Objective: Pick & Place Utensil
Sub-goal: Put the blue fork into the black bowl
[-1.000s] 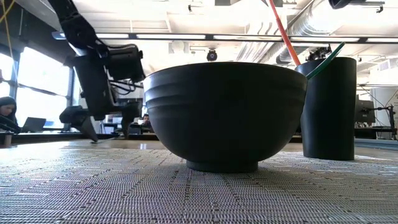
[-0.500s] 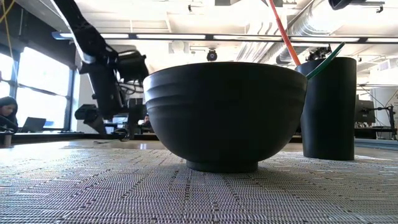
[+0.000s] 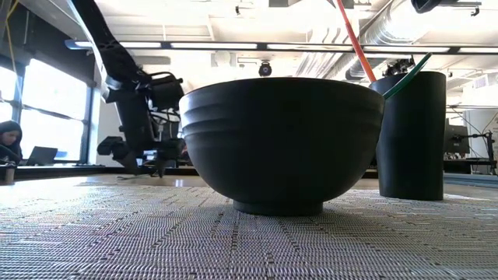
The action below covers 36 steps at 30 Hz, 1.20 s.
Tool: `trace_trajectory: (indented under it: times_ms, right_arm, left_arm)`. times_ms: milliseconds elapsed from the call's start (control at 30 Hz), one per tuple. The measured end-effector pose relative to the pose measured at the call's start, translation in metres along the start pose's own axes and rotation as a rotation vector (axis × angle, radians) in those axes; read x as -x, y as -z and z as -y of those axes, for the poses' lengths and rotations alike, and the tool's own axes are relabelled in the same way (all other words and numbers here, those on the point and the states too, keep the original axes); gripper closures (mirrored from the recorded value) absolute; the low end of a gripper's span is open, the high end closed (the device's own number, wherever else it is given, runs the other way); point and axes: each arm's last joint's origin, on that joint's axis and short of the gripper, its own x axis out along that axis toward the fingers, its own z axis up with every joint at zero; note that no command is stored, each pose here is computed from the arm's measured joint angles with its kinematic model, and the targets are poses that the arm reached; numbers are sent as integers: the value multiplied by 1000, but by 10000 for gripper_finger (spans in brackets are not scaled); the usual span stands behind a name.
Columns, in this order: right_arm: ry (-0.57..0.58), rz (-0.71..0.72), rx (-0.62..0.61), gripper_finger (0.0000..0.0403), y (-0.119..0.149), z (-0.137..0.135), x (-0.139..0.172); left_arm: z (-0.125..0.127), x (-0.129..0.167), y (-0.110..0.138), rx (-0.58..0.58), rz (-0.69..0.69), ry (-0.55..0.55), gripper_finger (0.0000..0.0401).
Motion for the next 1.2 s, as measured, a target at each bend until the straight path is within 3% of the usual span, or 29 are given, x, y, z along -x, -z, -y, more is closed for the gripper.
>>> trace_trajectory:
  times_ms: [267, 467, 667, 833, 1200]
  right_arm:
    - [-30, -5, -29, 265, 1, -3, 2]
    - [-29, -4, -30, 265, 1, -5, 3]
    - [-24, -3, -30, 265, 1, -4, 2]
    - [-24, -2, -25, 265, 1, -4, 2]
    - [-29, -3, -45, 265, 1, -4, 3]
  left_arm:
    - [-13, -5, 19, 17, 32, 2, 256]
    - [-22, -7, 38, 32, 104, 50, 273]
    - [-16, 1, 51, -55, 175, 61, 273]
    - [-16, 2, 54, -54, 168, 60, 280]
    - [-15, 3, 55, -83, 148, 71, 387]
